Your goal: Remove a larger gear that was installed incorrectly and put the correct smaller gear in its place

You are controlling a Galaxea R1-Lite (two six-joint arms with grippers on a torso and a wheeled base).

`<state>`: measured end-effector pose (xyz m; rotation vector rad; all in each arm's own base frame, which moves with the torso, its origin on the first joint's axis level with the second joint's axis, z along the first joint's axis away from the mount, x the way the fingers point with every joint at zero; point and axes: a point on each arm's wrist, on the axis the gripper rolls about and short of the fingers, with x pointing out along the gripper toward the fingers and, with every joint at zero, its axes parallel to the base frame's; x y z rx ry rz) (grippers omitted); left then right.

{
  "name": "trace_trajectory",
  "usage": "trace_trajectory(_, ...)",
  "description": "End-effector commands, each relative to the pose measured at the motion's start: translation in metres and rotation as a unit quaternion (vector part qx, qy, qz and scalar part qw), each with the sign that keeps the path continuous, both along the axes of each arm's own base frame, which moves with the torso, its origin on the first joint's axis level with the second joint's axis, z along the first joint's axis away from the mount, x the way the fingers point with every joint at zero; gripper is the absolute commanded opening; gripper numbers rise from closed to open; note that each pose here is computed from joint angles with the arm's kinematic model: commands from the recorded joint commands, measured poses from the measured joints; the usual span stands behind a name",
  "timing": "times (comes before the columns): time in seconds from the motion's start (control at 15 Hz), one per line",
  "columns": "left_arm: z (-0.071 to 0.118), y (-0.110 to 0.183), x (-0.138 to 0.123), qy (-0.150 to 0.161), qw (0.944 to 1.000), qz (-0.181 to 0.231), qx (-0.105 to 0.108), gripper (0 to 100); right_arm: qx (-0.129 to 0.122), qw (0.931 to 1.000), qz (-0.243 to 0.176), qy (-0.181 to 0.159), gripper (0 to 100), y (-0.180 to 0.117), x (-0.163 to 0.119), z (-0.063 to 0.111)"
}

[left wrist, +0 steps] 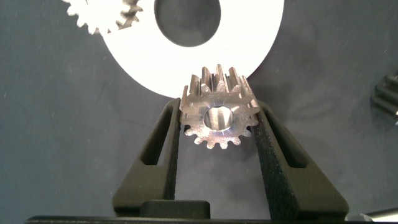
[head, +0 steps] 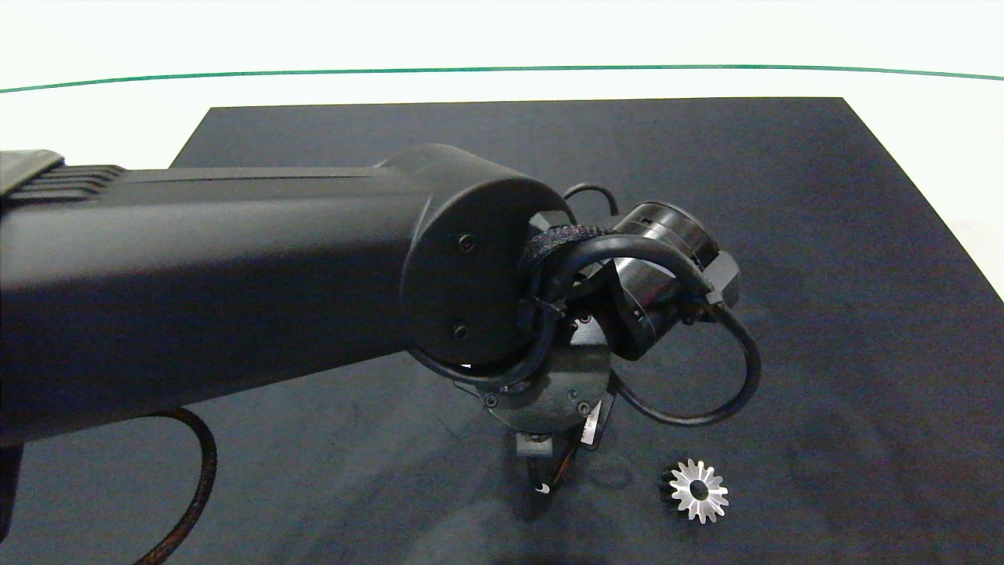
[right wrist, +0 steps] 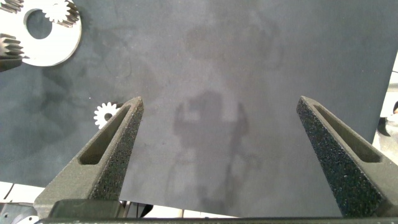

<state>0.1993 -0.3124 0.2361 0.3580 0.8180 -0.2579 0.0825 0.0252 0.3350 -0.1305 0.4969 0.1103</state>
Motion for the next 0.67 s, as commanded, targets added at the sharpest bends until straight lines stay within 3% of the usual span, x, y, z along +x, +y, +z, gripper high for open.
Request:
trace_trajectory(0.07, -0.006, -0.003, 0.003, 0.002, 0.9999, 0.003, 0.010, 0, -0.001, 1.0000, 0.000, 0.003, 100, 0.000, 0.000, -0.001)
trace_trajectory(0.47, -0.012, -0.004, 0.007, 0.004, 0.9998, 0.009, 0.020, 0, -0.001, 1.0000, 0.000, 0.004, 100, 0.001, 0.001, -0.001)
trace_trajectory(0.67, -0.017, 0.000, 0.012, -0.008, 0.9988, 0.028, 0.040, 0, -0.001, 1.0000, 0.000, 0.004, 100, 0.001, 0.001, -0.001)
